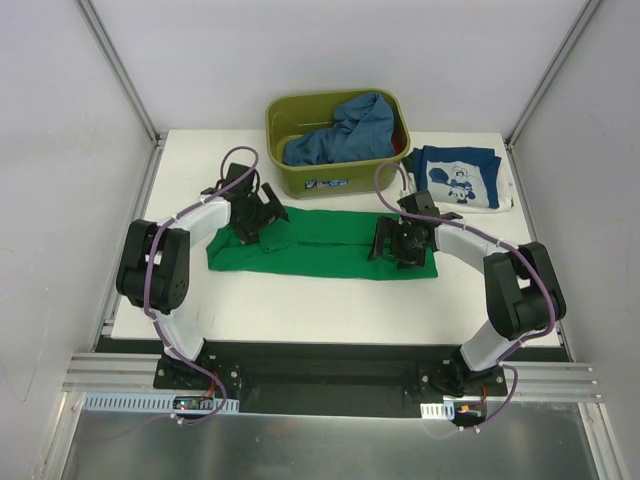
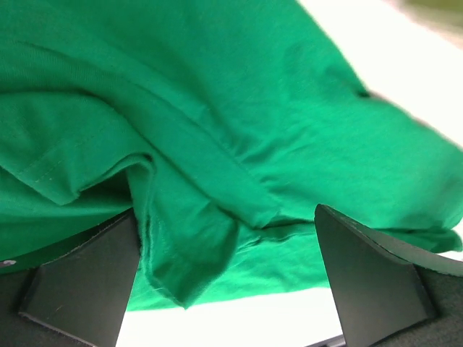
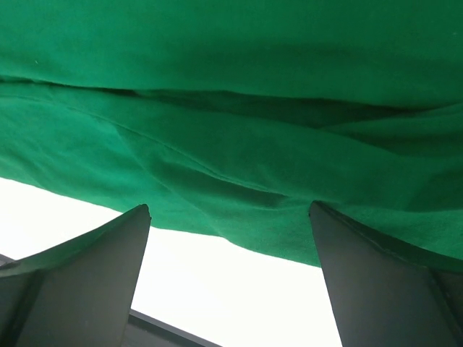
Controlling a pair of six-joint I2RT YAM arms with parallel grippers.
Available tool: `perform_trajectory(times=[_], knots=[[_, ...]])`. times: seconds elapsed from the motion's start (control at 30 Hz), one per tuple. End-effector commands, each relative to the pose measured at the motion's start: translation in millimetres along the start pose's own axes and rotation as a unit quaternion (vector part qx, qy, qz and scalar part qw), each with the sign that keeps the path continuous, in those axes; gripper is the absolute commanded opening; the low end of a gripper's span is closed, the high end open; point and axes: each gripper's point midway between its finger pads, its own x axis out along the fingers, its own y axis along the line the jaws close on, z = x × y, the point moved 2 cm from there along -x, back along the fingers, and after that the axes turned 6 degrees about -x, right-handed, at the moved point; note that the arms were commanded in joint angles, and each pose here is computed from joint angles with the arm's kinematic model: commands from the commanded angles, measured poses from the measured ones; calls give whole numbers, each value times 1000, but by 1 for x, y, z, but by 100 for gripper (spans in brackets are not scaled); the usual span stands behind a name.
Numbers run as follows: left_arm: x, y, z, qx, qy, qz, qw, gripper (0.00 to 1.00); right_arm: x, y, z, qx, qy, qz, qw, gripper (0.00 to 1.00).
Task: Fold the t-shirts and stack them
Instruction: Fold the other side of the tshirt into a rectangle
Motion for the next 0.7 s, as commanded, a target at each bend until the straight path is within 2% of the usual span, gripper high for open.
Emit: perform_trajectory(times=[0.0, 0.1, 0.33, 0.57, 0.67], knots=[[5, -26, 23, -1, -22, -26, 999, 99, 7, -9, -5, 3, 8, -23, 1000, 97], [16, -33, 36, 5, -31, -23, 999, 99, 6, -10, -5, 0, 8, -25, 1000, 97], [-4, -49, 77, 45, -128, -13, 991, 99, 1, -12, -5, -4, 1, -34, 999, 97], [-12, -56, 92, 111, -153, -13, 982, 99, -7, -10, -3, -12, -9, -33, 999, 97], [-29, -56, 77, 121, -142, -38, 982, 99, -13, -9, -1, -17, -16, -33, 999, 97]])
